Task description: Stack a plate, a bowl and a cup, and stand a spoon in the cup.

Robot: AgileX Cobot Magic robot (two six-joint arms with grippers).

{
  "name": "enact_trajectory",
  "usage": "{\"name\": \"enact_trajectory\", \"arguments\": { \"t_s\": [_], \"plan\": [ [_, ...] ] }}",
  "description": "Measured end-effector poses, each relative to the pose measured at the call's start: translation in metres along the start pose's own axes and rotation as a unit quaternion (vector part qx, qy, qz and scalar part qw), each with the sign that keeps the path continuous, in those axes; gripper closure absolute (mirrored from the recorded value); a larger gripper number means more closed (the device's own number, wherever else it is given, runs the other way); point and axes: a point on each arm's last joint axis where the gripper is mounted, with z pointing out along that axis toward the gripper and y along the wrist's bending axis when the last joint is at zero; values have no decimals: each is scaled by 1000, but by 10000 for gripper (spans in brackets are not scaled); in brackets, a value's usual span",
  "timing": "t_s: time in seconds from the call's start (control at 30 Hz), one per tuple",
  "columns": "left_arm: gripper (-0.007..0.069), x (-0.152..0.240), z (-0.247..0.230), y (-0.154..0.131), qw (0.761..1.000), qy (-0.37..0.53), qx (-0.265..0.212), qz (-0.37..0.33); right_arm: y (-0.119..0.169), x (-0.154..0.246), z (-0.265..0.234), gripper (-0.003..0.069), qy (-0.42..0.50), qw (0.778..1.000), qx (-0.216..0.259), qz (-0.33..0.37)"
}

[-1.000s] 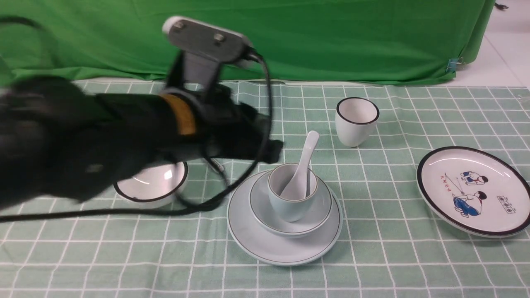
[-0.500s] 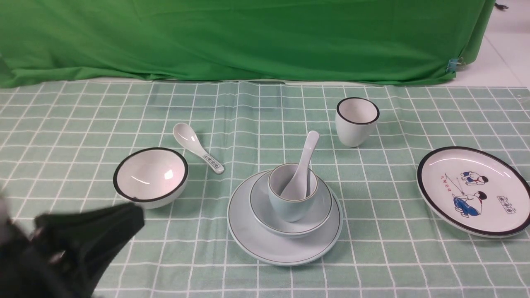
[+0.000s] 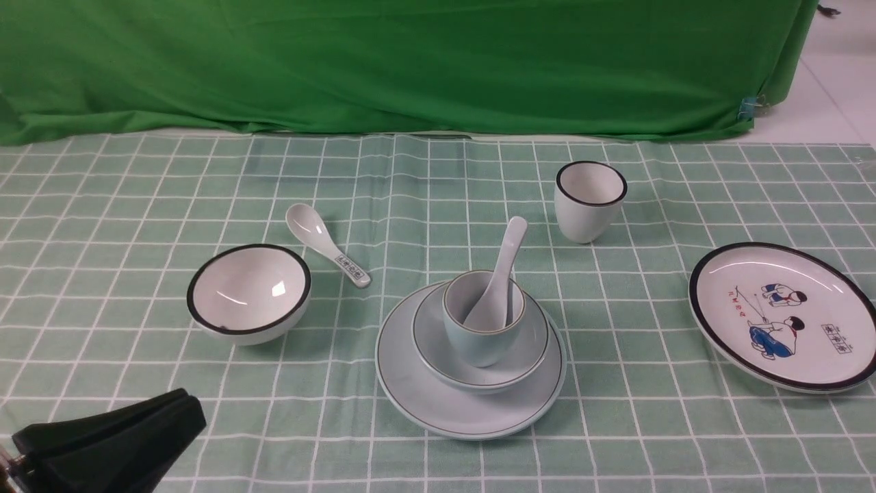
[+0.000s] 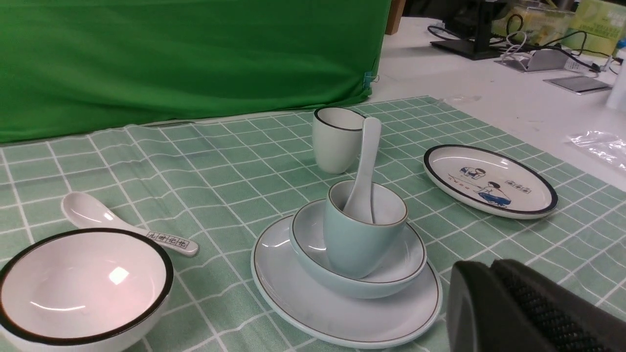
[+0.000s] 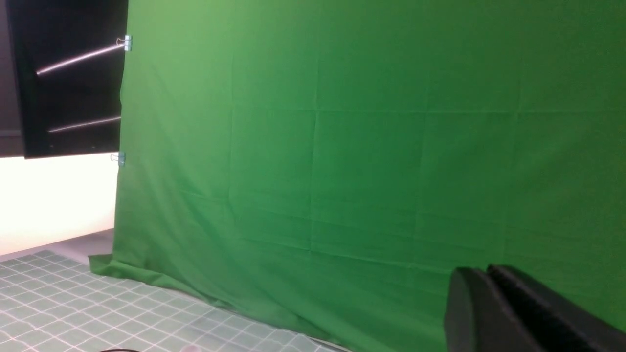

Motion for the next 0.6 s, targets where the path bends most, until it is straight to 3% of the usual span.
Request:
{"name": "enact_trajectory", "arguments": {
  "t_s": [0.37, 0.5, 0.6],
  "plan": [
    [614, 0, -1, 0, 1000, -3, -1, 6, 0, 0, 0, 542, 0, 1000, 0, 0],
    [614, 5, -5, 9, 998, -30, -51, 3, 0, 0, 0, 536, 0, 1000, 0, 0],
    [614, 21, -10, 25, 989, -56, -136, -13, 0, 0, 0, 529, 0, 1000, 0, 0]
  ]
}}
